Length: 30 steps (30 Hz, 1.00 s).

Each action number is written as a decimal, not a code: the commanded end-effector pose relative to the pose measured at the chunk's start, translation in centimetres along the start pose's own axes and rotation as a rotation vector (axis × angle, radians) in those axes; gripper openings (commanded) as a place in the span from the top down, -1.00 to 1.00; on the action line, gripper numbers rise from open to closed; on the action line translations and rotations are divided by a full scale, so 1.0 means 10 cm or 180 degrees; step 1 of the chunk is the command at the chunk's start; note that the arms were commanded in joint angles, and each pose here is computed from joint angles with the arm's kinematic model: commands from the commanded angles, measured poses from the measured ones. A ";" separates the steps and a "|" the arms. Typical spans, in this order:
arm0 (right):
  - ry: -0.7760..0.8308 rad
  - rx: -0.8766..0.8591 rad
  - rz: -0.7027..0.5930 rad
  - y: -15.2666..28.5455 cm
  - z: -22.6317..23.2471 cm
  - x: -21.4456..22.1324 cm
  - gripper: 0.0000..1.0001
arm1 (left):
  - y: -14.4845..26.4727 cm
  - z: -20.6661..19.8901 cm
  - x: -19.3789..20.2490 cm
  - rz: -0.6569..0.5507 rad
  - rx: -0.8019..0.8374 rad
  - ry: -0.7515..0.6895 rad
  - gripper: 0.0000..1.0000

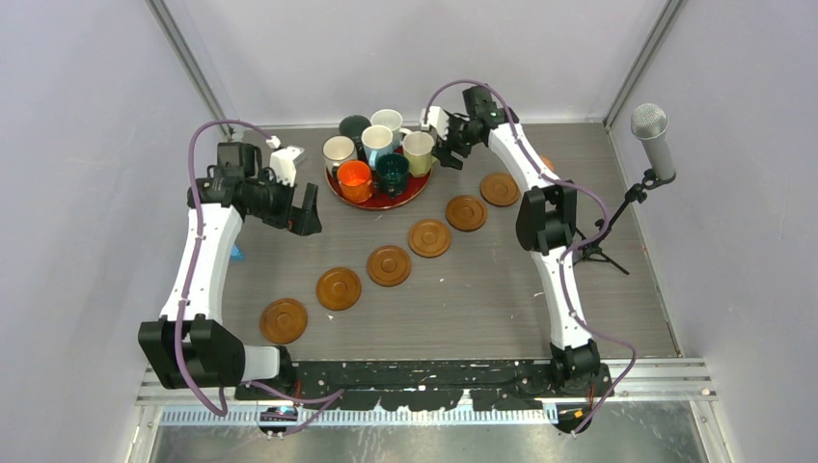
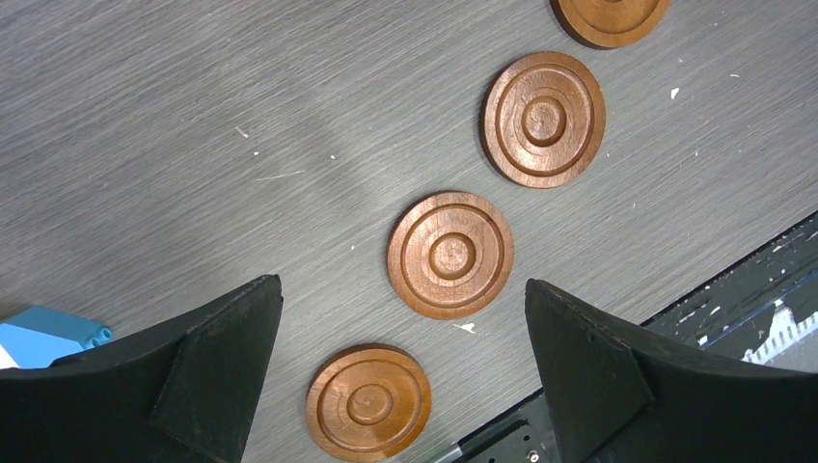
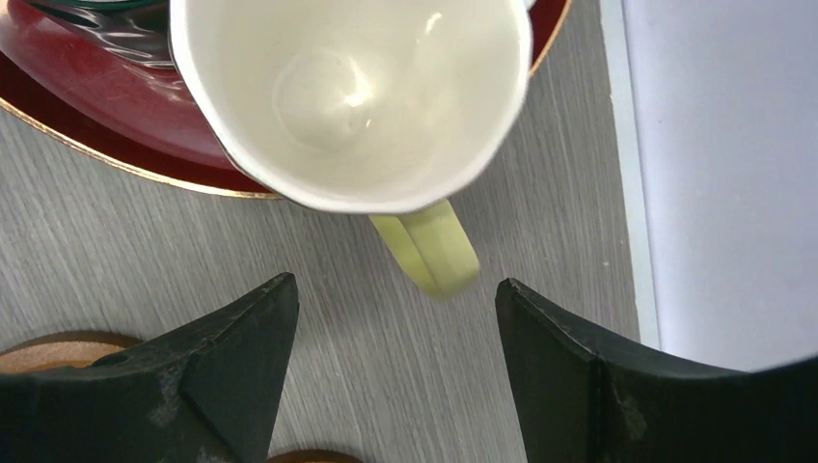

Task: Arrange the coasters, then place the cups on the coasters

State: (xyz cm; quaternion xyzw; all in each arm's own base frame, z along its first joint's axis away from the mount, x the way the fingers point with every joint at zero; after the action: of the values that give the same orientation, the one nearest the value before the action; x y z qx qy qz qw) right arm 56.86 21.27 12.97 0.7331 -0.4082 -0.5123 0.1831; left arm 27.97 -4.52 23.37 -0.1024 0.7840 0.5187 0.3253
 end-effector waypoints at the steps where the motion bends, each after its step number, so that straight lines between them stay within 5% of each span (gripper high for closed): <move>1: 0.0219 0.0102 -0.0234 -0.01 -0.11 -0.24 -0.57 | 0.07 -0.02 -0.14 -0.0154 0.0035 -0.0112 -1.00; 21: -0.0129 -0.0211 -0.0284 0.10 0.23 -0.48 -0.09 | 0.11 -0.06 -0.07 -0.0164 0.0054 -0.0178 -0.99; 30: -0.0578 0.0250 -0.0156 0.10 0.03 -0.53 0.65 | 0.13 -0.07 -0.07 -0.0193 0.0053 -0.0218 -0.98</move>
State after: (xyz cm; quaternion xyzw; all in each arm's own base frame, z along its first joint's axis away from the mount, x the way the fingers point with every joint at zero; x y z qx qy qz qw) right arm 54.59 24.39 10.92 0.6868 -0.4012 -0.5804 0.1745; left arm 27.82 -4.55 23.74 -0.0992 0.7796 0.5162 0.3404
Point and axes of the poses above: each gripper's point midway between its finger pads, its own y axis back along the fingers, its own z axis along the line the jaws close on, x = y × z, the point moved 3 cm from there along y, back along the fingers, and after that the axes turned 5 degrees about y, right-handed, at the moved point
